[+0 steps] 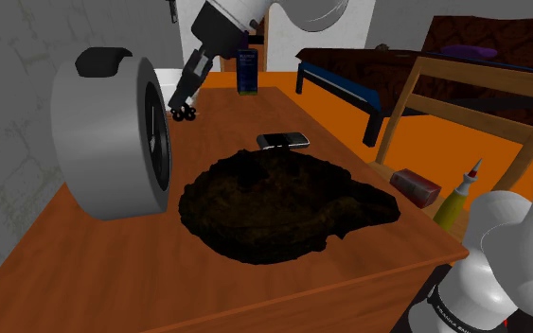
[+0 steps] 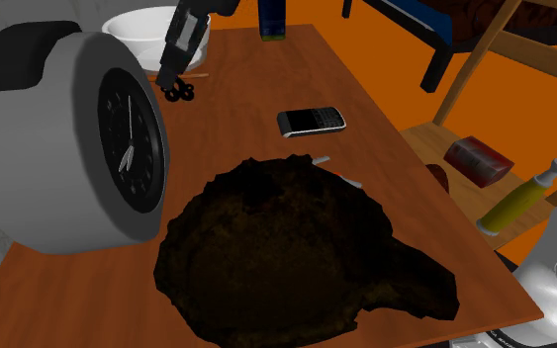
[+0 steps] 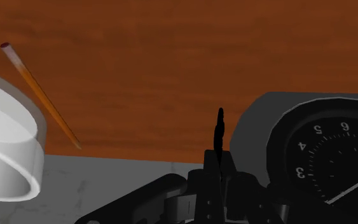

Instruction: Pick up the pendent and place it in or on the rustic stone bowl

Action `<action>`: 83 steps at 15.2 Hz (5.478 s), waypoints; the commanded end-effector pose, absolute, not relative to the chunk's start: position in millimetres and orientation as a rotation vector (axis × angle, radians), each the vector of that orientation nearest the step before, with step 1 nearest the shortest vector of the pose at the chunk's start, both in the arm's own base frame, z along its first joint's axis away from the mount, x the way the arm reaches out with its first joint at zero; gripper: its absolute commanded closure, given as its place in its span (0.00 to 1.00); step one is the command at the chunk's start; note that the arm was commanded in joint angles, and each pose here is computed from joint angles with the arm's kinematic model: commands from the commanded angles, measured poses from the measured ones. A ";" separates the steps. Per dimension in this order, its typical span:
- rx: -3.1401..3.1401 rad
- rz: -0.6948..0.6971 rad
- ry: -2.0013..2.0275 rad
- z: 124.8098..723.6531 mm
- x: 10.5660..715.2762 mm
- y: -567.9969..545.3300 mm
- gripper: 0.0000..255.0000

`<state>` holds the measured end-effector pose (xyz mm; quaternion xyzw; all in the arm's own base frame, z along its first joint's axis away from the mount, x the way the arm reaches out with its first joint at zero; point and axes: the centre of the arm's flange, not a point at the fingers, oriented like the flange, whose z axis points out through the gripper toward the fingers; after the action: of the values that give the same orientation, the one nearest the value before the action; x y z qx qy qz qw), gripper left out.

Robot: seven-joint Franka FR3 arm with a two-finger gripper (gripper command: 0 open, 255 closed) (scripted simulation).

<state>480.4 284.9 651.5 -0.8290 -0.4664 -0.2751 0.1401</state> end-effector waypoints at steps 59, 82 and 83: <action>-2.395 -0.794 -1.347 688.3 200.5 309.8 1.00; -2.395 -0.794 -1.347 728.8 184.3 285.4 0.00; -2.395 -0.794 -1.347 728.8 184.3 285.4 0.00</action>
<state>184.3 285.4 728.8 -0.8291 -0.4663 -0.2749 0.1401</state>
